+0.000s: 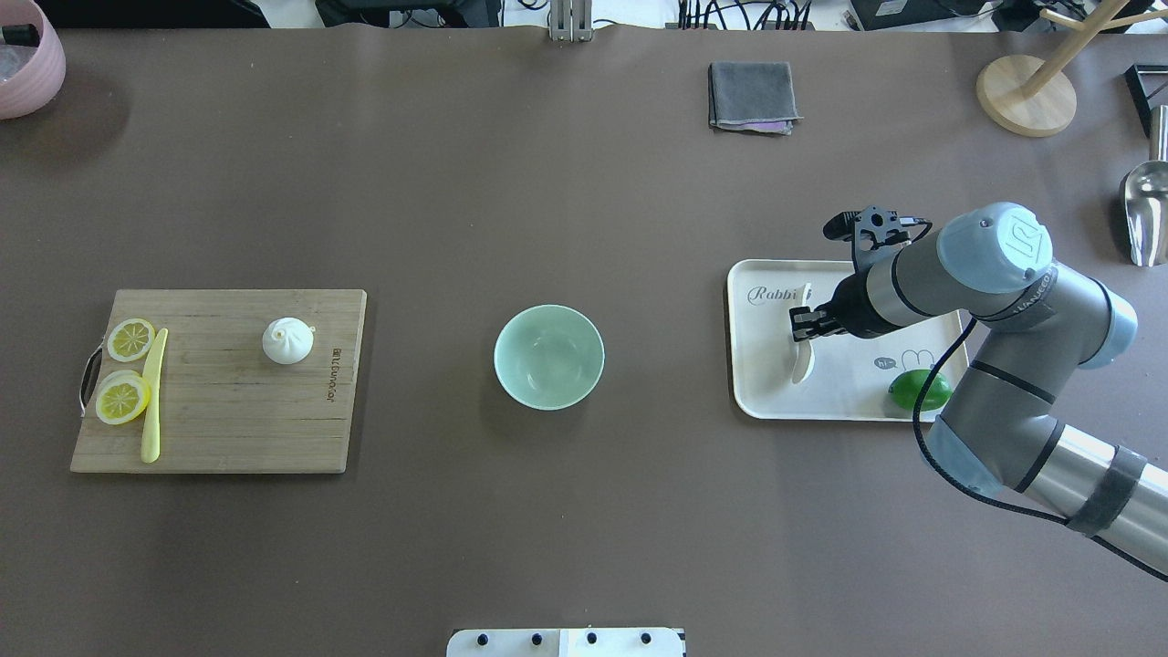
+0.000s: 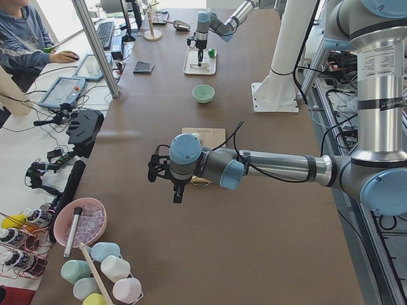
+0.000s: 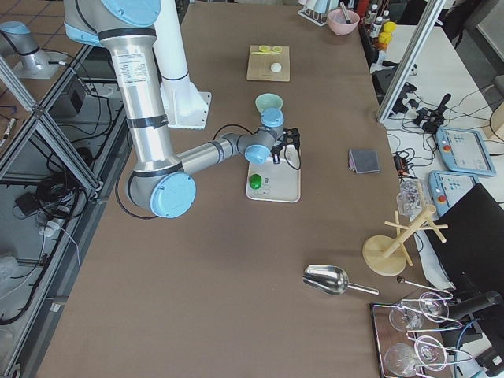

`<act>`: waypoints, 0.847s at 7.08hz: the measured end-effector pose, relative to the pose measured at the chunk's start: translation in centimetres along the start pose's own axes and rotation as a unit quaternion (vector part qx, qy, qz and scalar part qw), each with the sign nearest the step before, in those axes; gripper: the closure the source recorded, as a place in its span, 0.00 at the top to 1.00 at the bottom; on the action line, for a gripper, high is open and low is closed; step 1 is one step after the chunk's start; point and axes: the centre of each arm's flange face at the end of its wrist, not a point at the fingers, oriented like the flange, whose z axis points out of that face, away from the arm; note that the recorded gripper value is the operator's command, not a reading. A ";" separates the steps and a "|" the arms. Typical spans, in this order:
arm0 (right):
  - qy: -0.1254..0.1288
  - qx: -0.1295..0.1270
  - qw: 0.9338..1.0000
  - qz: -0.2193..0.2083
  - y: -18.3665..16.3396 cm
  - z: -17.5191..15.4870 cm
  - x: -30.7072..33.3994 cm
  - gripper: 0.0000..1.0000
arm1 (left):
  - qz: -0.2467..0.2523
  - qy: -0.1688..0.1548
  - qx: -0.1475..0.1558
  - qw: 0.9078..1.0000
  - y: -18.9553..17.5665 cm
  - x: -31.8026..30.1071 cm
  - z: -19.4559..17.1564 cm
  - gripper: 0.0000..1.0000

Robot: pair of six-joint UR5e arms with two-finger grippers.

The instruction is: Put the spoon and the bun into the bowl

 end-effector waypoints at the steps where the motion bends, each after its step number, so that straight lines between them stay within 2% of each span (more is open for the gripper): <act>1: -0.001 0.001 1.000 0.000 -0.2 -0.2 -0.3 0.00 | -0.011 0.001 -0.004 1.000 -0.1 0.5 0.4 0.98; 4: -0.001 0.006 1.000 0.005 -3.4 -2.2 -5.3 0.00 | -0.061 -0.005 -0.010 0.998 -0.6 6.0 4.3 0.98; 6: -0.010 0.013 1.000 0.013 -5.8 -3.9 -9.7 0.00 | -0.068 -0.019 -0.015 0.997 0.3 10.5 8.0 0.98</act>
